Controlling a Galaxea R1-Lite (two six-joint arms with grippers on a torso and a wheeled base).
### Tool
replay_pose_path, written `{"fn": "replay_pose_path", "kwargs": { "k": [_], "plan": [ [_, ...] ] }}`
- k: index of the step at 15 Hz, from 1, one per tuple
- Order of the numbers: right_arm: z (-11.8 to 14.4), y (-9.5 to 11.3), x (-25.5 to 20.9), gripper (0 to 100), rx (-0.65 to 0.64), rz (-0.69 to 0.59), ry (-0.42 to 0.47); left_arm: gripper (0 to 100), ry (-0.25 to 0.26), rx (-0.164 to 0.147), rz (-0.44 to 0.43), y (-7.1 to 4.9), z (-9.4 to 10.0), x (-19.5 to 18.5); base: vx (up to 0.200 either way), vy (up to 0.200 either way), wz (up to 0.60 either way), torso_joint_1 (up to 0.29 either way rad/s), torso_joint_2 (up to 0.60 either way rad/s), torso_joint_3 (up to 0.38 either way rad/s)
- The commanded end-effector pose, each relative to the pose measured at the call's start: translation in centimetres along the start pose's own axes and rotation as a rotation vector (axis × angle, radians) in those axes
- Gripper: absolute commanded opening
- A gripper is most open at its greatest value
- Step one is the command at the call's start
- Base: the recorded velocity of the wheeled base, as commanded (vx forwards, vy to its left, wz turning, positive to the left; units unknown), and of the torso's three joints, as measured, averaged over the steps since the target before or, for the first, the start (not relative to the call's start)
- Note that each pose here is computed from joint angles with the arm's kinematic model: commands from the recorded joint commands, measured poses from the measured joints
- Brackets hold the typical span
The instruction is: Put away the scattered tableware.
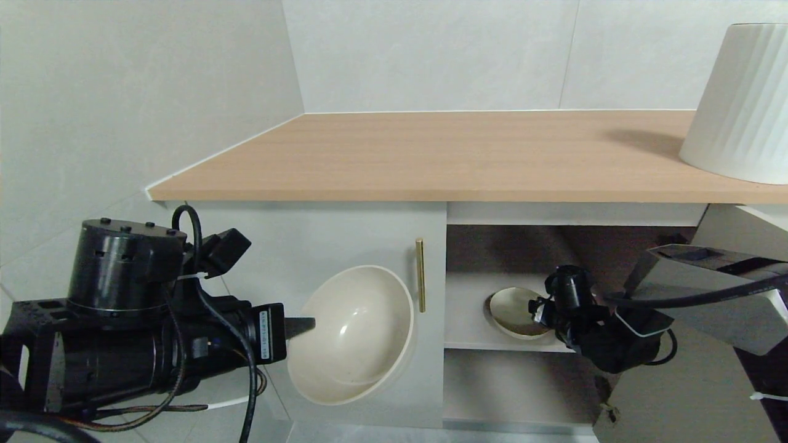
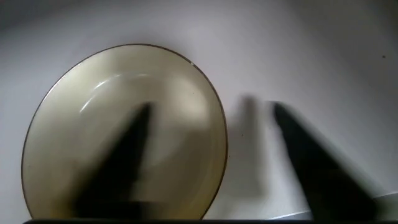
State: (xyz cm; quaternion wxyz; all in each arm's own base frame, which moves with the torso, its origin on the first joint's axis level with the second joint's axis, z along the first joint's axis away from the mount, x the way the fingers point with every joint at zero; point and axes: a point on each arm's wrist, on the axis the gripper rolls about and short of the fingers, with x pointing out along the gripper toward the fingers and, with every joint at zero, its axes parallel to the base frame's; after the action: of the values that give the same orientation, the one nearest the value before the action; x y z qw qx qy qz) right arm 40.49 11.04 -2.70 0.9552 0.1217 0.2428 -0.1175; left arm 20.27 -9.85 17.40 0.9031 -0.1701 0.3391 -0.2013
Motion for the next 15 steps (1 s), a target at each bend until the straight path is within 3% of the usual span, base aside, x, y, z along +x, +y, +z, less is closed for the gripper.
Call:
{"fn": "replay_pose_path", "kwargs": {
  "k": [1,6,7,10,13,15],
  "plan": [
    [0.6,0.1,-0.5,100,0.008,0.006,-0.011,0,0.000,0.000,0.000,0.0,0.0,0.0,0.000,0.000,0.00,0.000,0.00,0.000],
    [3.9,0.1,-5.4,100,0.018,0.095,-0.031,0,0.005,-0.005,0.013,-0.2,0.5,0.9,0.000,0.000,0.00,0.000,0.00,0.000],
    [5.7,0.8,-9.2,100,0.010,0.212,-0.028,0,0.027,-0.001,0.015,-0.3,0.4,1.6,0.000,0.000,0.00,0.000,0.00,0.000],
    [9.4,3.1,-18.7,100,-0.062,0.431,0.015,0,0.058,0.032,0.082,-1.1,-0.3,3.8,0.000,0.000,0.00,0.000,0.00,0.000],
    [12.1,2.7,-26.2,100,-0.204,0.624,0.045,0,0.017,0.066,0.158,-2.2,0.3,5.6,0.000,0.000,0.00,0.000,0.00,0.000],
    [11.5,2.6,-29.4,100,-0.258,0.687,0.129,0,0.029,0.092,0.206,-2.5,-0.5,6.4,0.000,0.000,0.00,0.000,0.00,0.000]
  ]
}}
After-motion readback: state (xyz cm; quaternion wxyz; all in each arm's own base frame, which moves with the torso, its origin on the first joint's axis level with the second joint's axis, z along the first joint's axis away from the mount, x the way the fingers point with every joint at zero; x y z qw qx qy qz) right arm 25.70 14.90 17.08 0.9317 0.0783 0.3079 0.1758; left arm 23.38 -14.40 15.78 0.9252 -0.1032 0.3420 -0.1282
